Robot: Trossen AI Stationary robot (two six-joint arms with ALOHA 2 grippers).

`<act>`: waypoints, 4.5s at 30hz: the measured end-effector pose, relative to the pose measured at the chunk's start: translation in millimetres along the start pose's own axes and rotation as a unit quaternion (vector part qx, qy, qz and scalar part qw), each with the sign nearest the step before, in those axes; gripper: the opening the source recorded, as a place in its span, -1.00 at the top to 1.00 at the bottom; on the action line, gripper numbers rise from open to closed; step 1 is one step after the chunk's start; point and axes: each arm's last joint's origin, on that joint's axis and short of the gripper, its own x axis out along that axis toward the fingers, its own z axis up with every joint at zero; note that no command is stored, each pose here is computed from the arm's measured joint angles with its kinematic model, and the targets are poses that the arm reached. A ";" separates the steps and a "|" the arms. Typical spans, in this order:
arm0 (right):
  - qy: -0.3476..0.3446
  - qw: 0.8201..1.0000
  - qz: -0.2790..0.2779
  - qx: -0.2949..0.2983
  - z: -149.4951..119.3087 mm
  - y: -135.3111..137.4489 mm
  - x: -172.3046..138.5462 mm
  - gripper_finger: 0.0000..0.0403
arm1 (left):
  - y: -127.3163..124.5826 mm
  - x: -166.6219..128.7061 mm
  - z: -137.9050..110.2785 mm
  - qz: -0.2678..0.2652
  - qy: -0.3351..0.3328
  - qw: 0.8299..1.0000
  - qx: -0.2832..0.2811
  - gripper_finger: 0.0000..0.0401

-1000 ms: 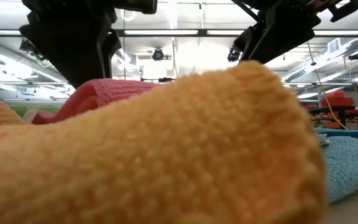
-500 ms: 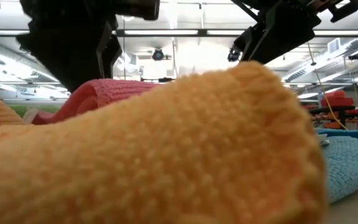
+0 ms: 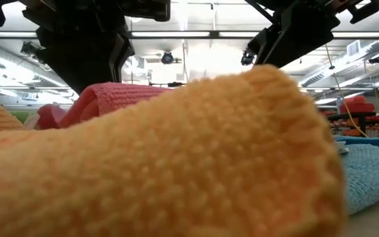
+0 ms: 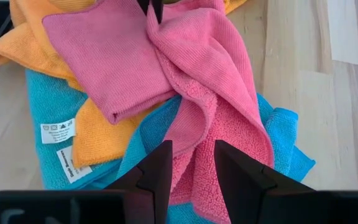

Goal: Fold microfiber towels
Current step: Fold the top pink towel

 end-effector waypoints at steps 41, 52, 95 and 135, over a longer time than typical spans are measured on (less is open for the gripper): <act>-0.161 0.978 -0.045 -0.126 21.7 34.6 37.2 0.36 | 58.1 -47.6 18.6 -0.079 0.035 0.996 -0.025 0.90; -0.192 0.970 -0.074 -0.126 16.3 43.3 72.4 0.36 | 56.2 -47.0 27.3 -0.102 0.002 0.993 -0.063 0.92; -0.210 0.954 -0.080 -0.198 17.1 45.0 79.4 0.98 | 49.3 -44.0 35.9 -0.116 -0.068 0.989 -0.063 0.55; -0.198 0.959 -0.042 -0.198 33.2 42.5 77.6 0.99 | 30.7 -33.0 25.0 -0.139 -0.091 0.986 -0.027 0.50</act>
